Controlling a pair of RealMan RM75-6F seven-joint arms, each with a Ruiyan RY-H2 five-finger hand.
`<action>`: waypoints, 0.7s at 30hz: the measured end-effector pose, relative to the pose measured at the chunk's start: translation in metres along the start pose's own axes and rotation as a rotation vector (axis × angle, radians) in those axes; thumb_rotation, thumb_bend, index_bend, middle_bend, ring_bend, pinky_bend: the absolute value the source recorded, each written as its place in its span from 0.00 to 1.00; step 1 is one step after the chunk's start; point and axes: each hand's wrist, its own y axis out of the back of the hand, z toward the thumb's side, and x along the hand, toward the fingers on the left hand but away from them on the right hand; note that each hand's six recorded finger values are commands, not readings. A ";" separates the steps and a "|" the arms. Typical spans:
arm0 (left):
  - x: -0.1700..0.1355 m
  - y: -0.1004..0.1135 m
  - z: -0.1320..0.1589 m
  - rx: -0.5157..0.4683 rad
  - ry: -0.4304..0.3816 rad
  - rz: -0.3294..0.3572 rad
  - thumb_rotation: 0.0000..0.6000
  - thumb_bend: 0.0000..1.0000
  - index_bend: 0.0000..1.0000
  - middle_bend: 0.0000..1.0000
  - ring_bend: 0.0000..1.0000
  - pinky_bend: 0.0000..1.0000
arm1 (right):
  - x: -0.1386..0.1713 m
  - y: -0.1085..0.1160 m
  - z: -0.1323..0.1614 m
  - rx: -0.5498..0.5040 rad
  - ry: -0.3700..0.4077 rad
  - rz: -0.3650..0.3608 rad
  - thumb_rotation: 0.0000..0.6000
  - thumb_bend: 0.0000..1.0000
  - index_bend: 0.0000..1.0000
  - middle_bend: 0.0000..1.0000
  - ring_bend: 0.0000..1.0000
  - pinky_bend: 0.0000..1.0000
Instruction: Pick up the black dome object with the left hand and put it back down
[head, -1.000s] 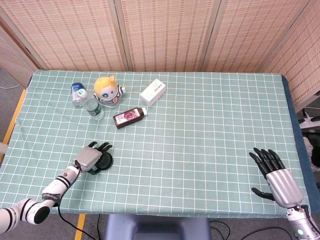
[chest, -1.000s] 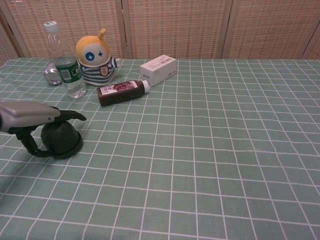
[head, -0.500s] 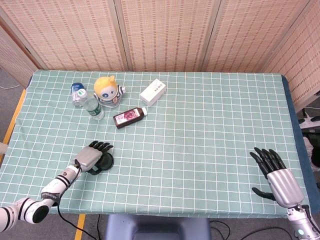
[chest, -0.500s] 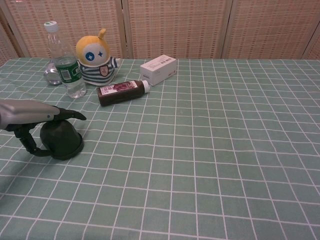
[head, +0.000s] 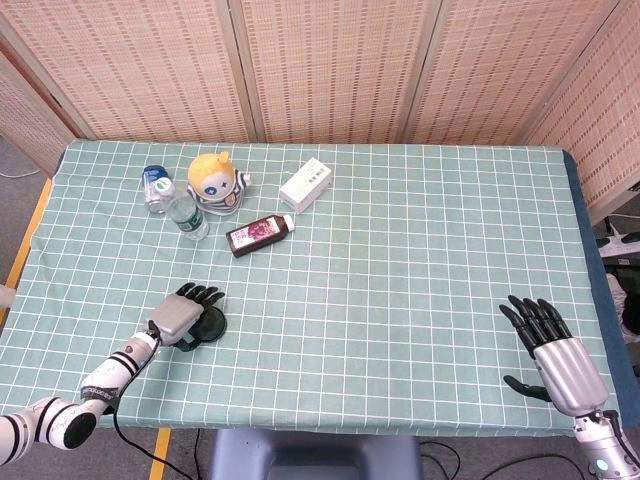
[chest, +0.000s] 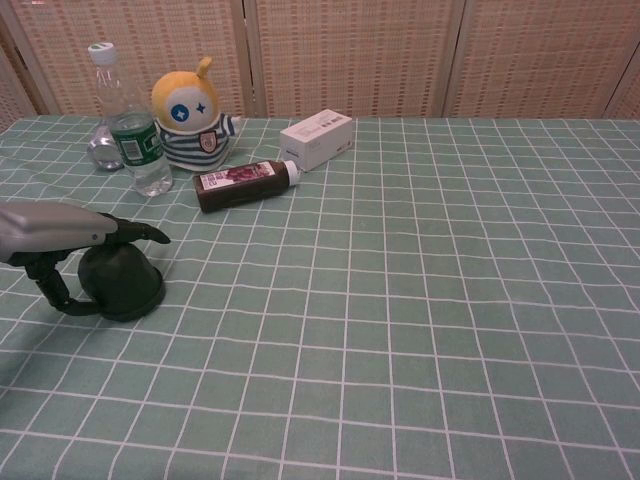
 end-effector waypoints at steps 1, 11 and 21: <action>0.000 -0.001 0.000 0.000 0.002 -0.004 1.00 0.32 0.00 0.00 0.00 0.01 | 0.000 0.000 0.000 0.000 0.000 -0.001 1.00 0.00 0.00 0.00 0.00 0.00; 0.003 -0.002 0.000 -0.025 0.021 0.007 1.00 0.26 0.00 0.00 0.00 0.02 | 0.000 0.002 0.000 0.000 0.000 -0.007 1.00 0.00 0.00 0.00 0.00 0.00; -0.006 0.007 0.001 -0.029 0.010 0.034 1.00 0.26 0.00 0.00 0.00 0.01 | 0.000 0.001 0.001 -0.001 0.003 -0.010 1.00 0.00 0.00 0.00 0.00 0.00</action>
